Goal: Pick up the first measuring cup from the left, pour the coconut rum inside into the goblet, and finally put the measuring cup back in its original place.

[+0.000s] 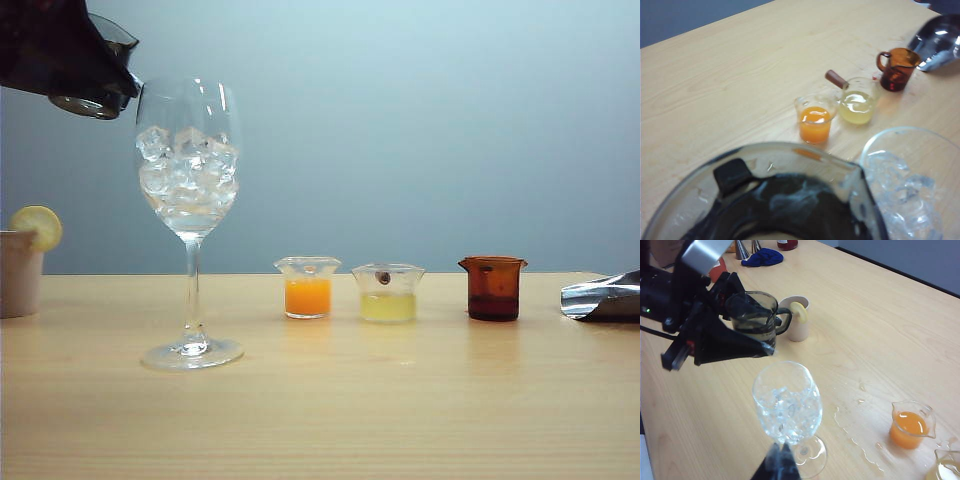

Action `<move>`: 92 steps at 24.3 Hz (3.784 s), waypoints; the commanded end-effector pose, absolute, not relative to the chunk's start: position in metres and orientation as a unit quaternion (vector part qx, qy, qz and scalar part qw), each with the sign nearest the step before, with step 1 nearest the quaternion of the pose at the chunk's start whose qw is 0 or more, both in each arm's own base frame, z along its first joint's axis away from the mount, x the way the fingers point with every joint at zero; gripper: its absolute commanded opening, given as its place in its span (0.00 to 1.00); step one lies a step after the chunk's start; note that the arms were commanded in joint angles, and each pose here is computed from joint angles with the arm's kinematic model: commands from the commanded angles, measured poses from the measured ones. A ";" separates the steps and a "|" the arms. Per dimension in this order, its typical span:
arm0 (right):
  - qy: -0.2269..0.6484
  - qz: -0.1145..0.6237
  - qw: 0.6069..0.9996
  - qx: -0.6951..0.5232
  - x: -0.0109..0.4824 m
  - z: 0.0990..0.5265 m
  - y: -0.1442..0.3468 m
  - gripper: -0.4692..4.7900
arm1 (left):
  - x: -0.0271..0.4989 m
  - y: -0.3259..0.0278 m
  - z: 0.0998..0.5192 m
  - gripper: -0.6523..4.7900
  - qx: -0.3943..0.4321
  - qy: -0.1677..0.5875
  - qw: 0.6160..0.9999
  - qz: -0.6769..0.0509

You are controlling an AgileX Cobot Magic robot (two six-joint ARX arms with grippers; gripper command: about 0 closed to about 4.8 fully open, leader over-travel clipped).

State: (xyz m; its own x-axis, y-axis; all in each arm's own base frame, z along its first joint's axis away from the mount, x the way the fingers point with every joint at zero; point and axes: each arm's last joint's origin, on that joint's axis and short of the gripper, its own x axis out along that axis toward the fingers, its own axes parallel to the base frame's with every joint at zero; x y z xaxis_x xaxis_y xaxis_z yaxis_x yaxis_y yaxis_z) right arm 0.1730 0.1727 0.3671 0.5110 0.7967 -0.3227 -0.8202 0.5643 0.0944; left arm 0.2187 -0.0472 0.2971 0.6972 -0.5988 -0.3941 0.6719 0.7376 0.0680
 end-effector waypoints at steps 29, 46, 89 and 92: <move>0.156 0.475 0.865 -0.041 0.174 0.370 0.173 0.08 | 0.213 -0.077 0.313 0.38 0.370 0.068 0.865 -0.333; 0.159 0.475 0.865 -0.041 0.173 0.369 0.173 0.08 | 0.204 -0.096 0.327 0.32 0.471 0.002 0.819 -0.326; 0.172 0.477 0.861 -0.044 0.173 0.367 0.172 0.08 | 0.210 -0.098 0.337 0.32 0.627 -0.093 0.727 -0.264; 0.173 0.477 0.861 -0.044 0.173 0.367 0.172 0.08 | 0.210 -0.098 0.337 0.32 0.632 -0.096 0.722 -0.263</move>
